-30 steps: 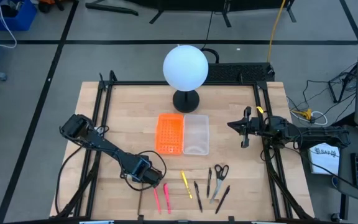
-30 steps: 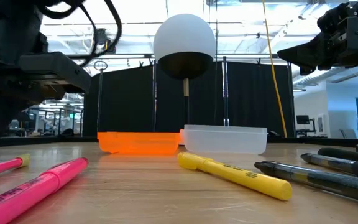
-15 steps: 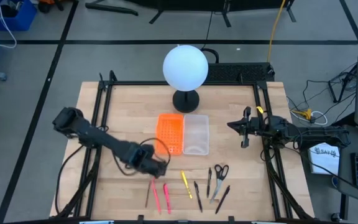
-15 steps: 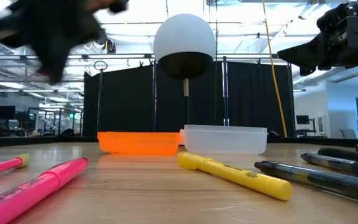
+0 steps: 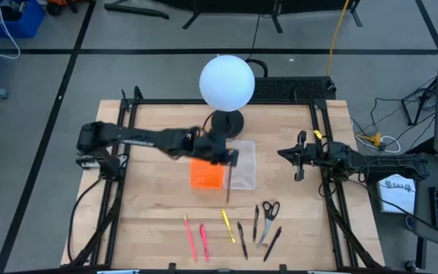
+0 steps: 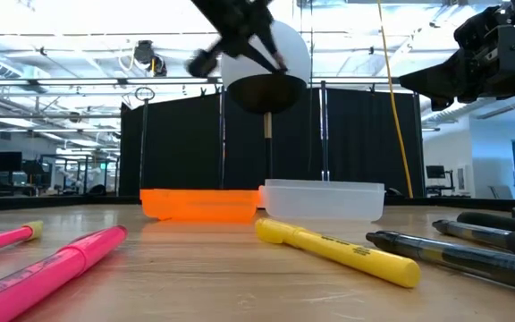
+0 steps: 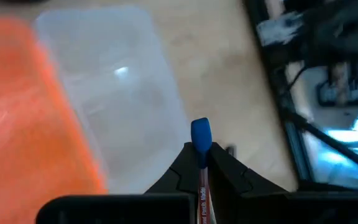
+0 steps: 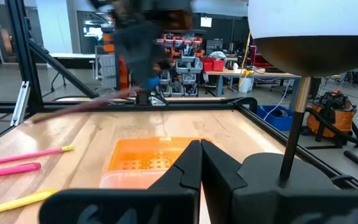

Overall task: Pick & place school supplies into a supply box
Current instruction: Put the brown pencil into the pencil box

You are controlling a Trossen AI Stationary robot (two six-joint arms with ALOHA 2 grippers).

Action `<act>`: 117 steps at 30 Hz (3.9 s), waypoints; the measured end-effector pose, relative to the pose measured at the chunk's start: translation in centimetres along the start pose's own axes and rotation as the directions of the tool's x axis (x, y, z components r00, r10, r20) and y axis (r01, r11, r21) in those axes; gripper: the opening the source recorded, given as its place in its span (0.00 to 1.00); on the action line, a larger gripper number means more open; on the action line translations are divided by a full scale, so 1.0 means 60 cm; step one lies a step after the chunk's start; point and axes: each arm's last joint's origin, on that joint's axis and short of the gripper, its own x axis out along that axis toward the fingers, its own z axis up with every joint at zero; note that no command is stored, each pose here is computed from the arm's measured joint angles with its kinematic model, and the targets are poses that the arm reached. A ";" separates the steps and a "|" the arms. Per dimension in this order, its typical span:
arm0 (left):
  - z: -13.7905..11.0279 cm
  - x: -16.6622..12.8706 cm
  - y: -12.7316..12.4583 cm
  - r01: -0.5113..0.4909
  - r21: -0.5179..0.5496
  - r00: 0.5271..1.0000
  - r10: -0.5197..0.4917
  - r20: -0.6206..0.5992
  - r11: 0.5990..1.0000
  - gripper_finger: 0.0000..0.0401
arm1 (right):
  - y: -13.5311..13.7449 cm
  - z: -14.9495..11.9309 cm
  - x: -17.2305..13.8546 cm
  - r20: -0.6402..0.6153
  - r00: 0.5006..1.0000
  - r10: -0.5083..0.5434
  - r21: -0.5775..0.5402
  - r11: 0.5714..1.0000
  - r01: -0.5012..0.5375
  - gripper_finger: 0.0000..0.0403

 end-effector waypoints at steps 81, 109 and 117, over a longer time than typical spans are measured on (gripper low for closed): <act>0.026 0.234 0.041 -0.511 0.105 0.860 0.508 0.054 0.853 0.11 | 0.000 -0.004 0.004 -0.025 1.000 -0.004 -0.013 1.000 0.003 0.00; 0.007 0.235 0.031 -0.456 0.146 0.885 0.464 -0.028 0.878 0.56 | 0.000 -0.006 0.004 -0.034 0.999 0.000 -0.013 1.000 -0.001 0.00; 0.008 0.236 0.031 -0.416 0.186 0.895 0.437 -0.088 0.890 0.61 | 0.000 -0.006 0.004 -0.036 0.999 0.001 -0.014 1.000 -0.001 0.00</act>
